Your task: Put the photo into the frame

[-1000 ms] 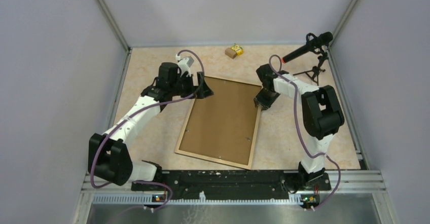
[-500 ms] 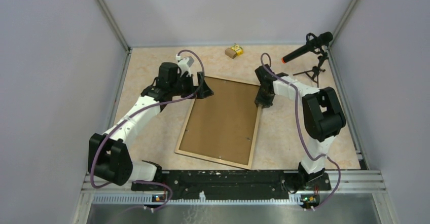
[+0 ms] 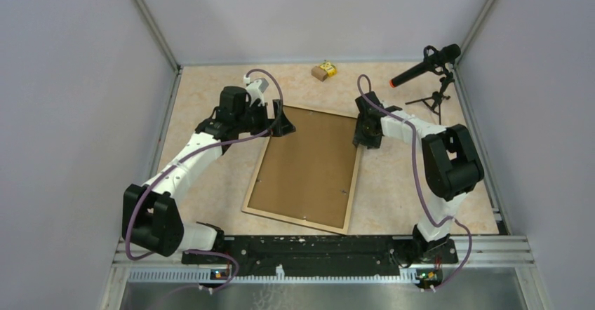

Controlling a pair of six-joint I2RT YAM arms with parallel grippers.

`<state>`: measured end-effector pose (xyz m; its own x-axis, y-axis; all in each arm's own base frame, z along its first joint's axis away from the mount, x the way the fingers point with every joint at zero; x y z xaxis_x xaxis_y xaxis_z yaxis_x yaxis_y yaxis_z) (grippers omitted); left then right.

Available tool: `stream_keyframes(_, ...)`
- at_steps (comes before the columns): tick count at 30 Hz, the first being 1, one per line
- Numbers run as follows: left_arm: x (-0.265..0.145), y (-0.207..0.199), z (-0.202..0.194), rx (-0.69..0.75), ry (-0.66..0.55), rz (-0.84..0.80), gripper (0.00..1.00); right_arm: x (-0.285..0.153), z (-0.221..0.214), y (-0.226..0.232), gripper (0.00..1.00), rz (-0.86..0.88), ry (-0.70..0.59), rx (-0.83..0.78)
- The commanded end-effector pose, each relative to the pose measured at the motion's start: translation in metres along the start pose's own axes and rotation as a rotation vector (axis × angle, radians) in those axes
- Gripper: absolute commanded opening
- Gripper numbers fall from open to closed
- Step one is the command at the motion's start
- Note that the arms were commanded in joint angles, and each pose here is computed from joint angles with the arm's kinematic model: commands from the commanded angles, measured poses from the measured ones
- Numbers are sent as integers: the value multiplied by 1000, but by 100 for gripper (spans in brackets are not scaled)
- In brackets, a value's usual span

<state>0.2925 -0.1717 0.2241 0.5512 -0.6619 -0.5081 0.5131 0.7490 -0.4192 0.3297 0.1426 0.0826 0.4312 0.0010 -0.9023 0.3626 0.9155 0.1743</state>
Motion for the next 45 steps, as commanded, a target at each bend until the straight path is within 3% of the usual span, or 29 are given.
stream_keyframes(1, 3, 1, 4, 21, -26, -16, 98, 26, 3, -4, 45, -28, -43, -16)
stream_keyframes(23, 3, 2, 3, 18, -24, -20, 98, 12, 7, 6, 49, 45, -27, -35)
stream_keyframes(35, 3, 1, 3, 16, -25, -22, 98, 8, 5, 6, 58, 74, -26, -52)
stream_keyframes(45, 2, 1, 4, 19, -28, -20, 98, 17, 4, -1, 46, 8, -15, -69)
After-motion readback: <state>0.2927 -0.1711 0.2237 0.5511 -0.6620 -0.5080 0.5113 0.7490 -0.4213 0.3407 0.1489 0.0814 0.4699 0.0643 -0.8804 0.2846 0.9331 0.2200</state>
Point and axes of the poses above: each gripper's point midway between its finger pads, its own x axis out along the fingers, its own y axis along the line the jaws close on, z = x × y, the point moved 6 cm from there along -x, back along the fingers, and after that the axes turned 10 degrees about x, right-handed, at the moved point
